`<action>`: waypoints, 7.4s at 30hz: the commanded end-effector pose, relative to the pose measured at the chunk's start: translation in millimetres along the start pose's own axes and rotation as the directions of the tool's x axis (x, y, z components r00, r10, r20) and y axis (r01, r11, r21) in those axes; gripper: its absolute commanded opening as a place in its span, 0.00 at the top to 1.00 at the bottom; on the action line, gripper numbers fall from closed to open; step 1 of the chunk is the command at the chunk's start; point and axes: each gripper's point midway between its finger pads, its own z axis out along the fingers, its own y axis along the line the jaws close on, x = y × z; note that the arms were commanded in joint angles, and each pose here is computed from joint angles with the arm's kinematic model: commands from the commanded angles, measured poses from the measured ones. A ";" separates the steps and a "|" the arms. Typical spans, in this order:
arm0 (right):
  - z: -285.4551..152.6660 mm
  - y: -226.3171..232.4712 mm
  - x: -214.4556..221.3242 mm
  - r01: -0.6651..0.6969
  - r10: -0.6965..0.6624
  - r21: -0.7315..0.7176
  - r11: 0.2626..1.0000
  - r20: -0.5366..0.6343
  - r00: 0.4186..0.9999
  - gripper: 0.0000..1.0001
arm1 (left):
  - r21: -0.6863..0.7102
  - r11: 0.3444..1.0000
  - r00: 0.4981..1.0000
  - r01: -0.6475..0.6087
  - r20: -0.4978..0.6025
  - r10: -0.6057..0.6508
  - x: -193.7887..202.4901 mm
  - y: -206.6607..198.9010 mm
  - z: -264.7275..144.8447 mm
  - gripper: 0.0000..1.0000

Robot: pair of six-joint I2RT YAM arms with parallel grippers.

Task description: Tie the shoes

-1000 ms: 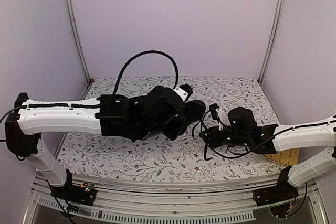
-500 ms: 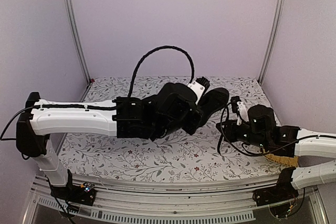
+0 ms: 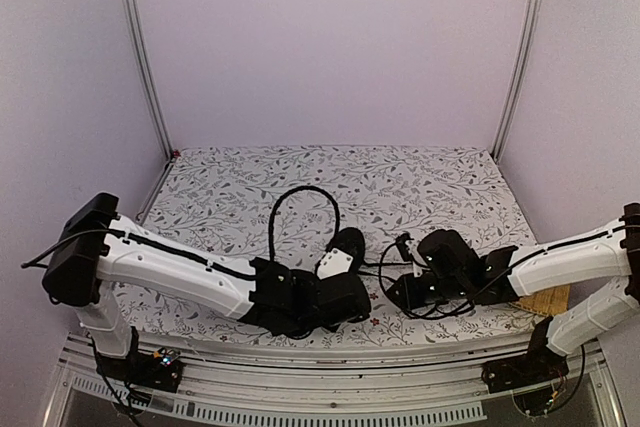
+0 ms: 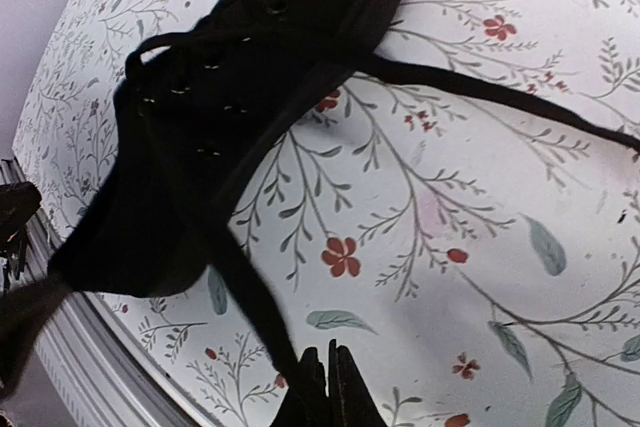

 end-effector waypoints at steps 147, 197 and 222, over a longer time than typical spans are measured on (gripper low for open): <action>-60.7 79.2 -160.0 -0.208 0.298 -0.439 0.874 0.147 0.943 0.15 | 0.837 0.533 0.961 -0.122 0.234 -0.148 -116.7 44.7 -1.6 1.00; -54.2 135.4 -159.8 -0.405 0.511 -0.571 0.714 0.031 0.859 0.98 | 0.630 0.748 0.943 -0.208 0.331 -0.016 -81.3 48.5 30.2 0.31; 51.0 54.2 -157.8 -0.229 0.233 -0.059 0.972 0.078 0.969 0.28 | 0.712 0.701 0.963 0.028 0.168 -0.209 -73.3 40.7 44.2 1.00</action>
